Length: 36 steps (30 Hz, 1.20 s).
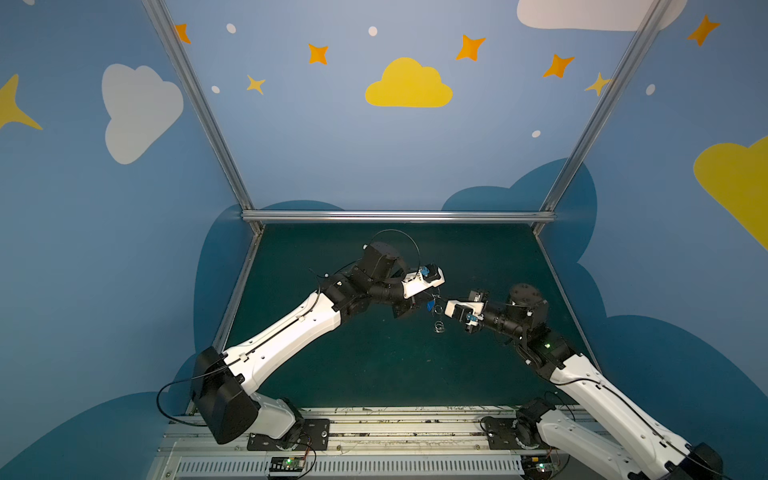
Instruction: Put the keys on the keyring
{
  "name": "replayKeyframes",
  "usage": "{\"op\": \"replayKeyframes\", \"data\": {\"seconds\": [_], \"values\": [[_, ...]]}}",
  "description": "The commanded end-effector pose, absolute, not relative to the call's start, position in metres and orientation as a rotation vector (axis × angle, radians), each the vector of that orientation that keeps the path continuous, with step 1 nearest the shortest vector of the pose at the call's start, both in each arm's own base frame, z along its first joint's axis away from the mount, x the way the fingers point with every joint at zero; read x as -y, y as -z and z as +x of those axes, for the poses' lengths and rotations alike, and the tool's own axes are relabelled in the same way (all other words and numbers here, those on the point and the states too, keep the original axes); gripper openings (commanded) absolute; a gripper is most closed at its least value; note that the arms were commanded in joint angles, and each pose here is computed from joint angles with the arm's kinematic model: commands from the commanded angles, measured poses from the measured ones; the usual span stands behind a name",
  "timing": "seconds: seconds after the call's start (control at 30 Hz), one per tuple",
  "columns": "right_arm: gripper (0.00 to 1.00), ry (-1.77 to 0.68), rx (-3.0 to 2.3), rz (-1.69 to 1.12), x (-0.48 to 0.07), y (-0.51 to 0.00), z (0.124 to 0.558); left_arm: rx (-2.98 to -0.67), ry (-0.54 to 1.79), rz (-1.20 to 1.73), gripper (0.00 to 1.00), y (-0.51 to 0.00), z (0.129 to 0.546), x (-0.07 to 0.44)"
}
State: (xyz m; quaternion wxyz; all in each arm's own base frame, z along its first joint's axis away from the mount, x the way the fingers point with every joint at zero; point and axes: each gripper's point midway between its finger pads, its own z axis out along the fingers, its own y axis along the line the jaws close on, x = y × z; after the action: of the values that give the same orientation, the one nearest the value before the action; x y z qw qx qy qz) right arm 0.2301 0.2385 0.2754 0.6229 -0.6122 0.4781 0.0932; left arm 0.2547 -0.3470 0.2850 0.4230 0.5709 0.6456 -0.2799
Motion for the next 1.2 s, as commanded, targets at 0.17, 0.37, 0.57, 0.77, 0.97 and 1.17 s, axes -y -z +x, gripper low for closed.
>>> {"op": "replayKeyframes", "data": {"seconds": [0.17,0.37,0.57,0.77,0.97,1.17], "values": [[0.00,-0.230,-1.051,-1.394,-0.239,-0.290,0.222,-1.651,0.674,1.389,0.03,-0.284,0.261,0.345],[0.00,-0.234,-1.036,-1.406,-0.240,-0.288,0.220,-1.679,0.674,1.380,0.03,-0.284,0.264,0.346],[0.00,-0.199,-1.009,-1.412,-0.238,-0.289,0.219,-1.694,0.696,1.369,0.03,-0.285,0.265,0.346],[0.00,-0.163,-0.975,-1.416,-0.237,-0.281,0.219,-1.719,0.751,1.347,0.03,-0.286,0.266,0.347],[0.00,-0.148,-0.966,-1.401,-0.235,-0.287,0.218,-1.743,0.800,1.348,0.03,-0.283,0.266,0.349],[0.00,-0.175,-0.959,-1.375,-0.235,-0.292,0.215,-1.738,0.861,1.370,0.03,-0.282,0.262,0.354]]}}
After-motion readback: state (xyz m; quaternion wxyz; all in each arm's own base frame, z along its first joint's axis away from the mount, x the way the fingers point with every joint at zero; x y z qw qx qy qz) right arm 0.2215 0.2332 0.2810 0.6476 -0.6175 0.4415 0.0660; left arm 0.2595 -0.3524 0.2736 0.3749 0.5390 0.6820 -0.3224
